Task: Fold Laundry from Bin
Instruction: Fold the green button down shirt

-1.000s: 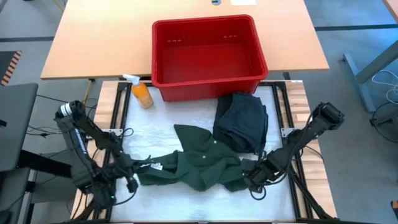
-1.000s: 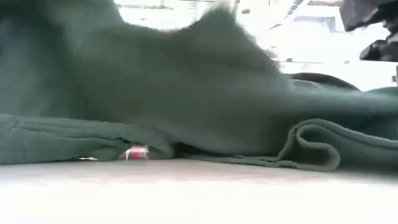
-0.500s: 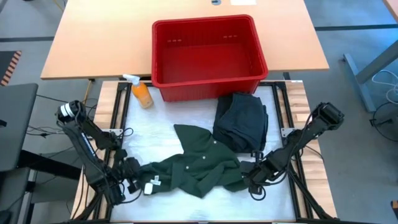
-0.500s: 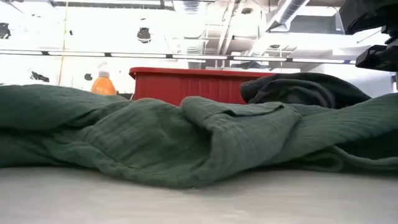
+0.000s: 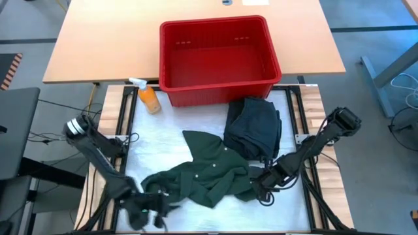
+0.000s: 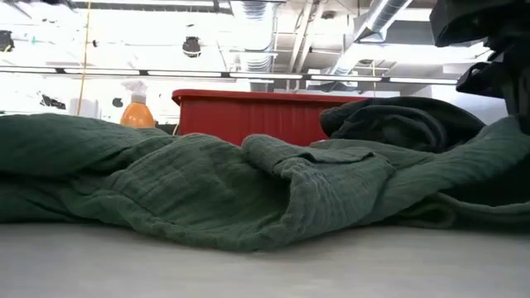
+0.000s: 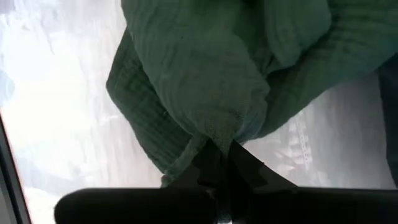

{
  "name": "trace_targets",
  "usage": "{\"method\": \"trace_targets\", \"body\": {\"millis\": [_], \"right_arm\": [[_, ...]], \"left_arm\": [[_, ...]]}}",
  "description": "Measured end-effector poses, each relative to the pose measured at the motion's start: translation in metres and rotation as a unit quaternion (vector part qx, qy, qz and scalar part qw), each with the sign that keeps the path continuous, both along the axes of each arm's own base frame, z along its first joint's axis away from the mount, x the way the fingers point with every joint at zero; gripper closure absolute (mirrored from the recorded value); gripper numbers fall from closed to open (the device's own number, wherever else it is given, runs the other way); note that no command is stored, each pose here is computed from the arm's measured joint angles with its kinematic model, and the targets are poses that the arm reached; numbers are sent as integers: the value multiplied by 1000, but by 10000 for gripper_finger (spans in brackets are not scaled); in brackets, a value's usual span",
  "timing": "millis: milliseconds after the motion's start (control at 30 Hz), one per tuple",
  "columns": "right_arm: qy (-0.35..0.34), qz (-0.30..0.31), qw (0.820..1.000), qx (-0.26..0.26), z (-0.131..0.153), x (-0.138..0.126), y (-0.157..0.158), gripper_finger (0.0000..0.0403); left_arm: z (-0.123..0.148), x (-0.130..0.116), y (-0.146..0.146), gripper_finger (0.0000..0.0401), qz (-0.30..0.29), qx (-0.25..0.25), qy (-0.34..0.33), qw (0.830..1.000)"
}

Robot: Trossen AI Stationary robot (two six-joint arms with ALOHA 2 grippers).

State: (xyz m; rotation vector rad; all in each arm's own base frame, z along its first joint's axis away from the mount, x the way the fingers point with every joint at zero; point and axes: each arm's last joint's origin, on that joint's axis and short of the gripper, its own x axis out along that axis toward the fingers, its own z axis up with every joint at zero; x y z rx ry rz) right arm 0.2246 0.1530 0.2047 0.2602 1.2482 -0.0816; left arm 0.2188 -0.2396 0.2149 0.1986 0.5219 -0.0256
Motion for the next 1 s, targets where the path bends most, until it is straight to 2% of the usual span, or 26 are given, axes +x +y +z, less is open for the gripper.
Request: {"method": "trace_targets", "body": {"millis": [167, 333, 433, 633, 800, 900, 1000], "right_arm": [[-3, 8, 1000, 4, 0, 5, -5, 372], [-4, 8, 1000, 3, 0, 6, -6, 370], [-5, 15, 1000, 1, 1, 6, -6, 370], [-8, 13, 1000, 1, 1, 7, -7, 371], [-10, 13, 1000, 2, 1, 7, -7, 369], [-10, 13, 1000, 2, 1, 7, -7, 370], [-11, 14, 1000, 0, 1, 7, -7, 369]], "left_arm": [[-41, 43, 2, 205, -60, 57, 45, 996], [-56, 67, -6, 204, -124, 105, 76, 984], [-63, 80, -9, 204, -143, 119, 90, 978], [-84, 104, 0, 204, -118, 123, 126, 977], [-87, 116, 3, 209, -121, 117, 157, 973], [-89, 117, 10, 236, -111, 101, 185, 971], [-90, 117, 14, 290, -92, 81, 201, 972]]}}
